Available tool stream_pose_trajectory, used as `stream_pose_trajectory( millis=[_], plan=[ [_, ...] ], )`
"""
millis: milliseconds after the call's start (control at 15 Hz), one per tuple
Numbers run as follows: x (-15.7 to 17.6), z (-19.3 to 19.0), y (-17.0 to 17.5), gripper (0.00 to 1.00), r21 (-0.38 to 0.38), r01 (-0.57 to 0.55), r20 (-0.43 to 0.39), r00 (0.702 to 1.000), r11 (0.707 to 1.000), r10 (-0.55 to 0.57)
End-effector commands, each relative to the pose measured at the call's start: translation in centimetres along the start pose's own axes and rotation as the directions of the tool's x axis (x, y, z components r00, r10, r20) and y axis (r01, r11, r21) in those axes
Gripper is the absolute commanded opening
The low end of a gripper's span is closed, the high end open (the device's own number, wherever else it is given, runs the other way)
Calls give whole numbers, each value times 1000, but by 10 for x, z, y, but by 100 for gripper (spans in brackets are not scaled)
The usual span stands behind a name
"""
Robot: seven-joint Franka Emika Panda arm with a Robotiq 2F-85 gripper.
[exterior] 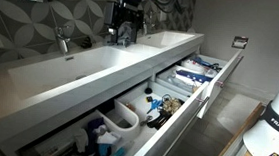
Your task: Close the open drawer on the left
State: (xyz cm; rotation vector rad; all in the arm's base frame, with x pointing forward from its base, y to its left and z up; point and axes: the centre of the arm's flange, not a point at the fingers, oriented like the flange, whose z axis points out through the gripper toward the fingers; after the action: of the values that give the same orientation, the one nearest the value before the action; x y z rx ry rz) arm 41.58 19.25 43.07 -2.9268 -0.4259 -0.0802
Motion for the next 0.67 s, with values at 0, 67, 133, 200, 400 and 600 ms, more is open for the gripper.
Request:
stream_pose_trajectory(
  millis=[0, 67, 133, 200, 400, 600],
  plan=[
    [0, 0, 0, 100, 0, 0, 0, 1000, 1000, 0],
    [0, 0, 0, 100, 0, 0, 0, 1000, 1000, 0],
    [0, 0, 0, 100, 0, 0, 0, 1000, 1000, 0],
    [0, 0, 0, 100, 0, 0, 0, 1000, 1000, 0],
    [1, 1, 0, 100, -14, 8, 14, 1000, 1000, -8],
    [-23, 6, -22, 100, 35, 60, 97, 993, 998, -64]
  ],
)
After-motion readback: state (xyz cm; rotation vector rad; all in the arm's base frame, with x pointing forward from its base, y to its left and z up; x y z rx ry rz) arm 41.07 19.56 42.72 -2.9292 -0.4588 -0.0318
